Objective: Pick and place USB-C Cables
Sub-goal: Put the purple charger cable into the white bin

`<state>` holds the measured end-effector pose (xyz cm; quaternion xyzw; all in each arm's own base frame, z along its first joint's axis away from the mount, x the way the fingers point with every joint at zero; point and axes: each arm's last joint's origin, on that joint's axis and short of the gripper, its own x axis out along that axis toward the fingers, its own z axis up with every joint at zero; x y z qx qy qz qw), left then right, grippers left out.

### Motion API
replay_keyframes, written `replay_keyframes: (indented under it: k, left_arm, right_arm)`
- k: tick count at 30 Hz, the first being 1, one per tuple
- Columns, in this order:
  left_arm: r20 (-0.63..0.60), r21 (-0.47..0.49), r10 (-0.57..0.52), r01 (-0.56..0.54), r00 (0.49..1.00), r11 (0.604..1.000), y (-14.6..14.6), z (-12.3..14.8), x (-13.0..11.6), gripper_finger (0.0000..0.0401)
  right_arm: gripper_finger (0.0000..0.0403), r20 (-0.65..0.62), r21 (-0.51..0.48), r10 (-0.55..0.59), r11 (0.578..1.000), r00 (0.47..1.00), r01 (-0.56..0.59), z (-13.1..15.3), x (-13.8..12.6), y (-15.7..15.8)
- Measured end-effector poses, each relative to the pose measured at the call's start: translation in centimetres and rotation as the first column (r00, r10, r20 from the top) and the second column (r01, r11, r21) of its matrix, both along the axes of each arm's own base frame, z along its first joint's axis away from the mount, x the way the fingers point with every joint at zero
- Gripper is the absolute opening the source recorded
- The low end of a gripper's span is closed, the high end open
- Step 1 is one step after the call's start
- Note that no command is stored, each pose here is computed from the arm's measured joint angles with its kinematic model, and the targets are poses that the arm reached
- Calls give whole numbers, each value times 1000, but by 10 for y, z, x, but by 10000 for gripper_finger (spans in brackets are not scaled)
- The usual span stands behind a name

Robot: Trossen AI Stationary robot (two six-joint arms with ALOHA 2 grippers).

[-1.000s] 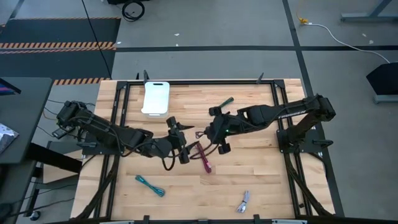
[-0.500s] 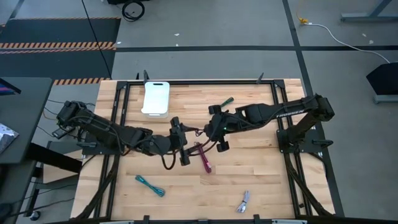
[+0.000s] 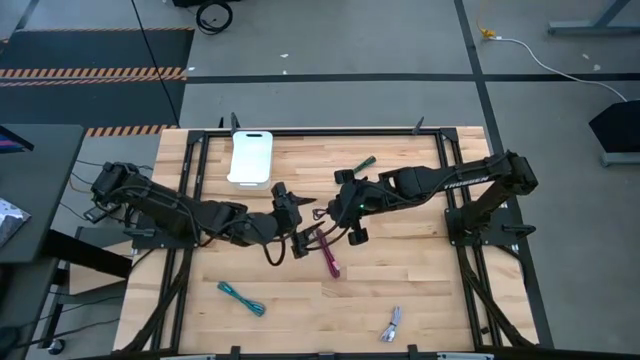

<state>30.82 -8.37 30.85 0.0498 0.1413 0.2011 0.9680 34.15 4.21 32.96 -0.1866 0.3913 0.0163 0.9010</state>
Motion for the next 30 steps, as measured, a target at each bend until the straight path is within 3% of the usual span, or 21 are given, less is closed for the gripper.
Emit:
replay_keyframes:
  k: [4,13,17,24,30]
  left_arm:
    - [-4,-4,34,-34,999,999,2,-1,0,221]
    - [-59,-12,73,-74,996,997,5,-8,-3,18]
    - [-62,-14,60,-61,996,998,4,-8,-3,17]
    - [-99,12,87,-87,991,996,7,-11,-4,12]
    - [-277,116,342,-322,898,940,36,-32,-19,12]
  right_arm:
    - [16,1,2,-1,1000,1000,1,0,0,0]
    - [18,4,17,9,1000,1000,-9,0,0,2]
    - [42,1,37,24,999,1000,-24,0,0,3]
    - [118,4,48,37,998,999,-37,0,0,4]
    - [184,-29,146,55,988,998,-51,-5,1,7]
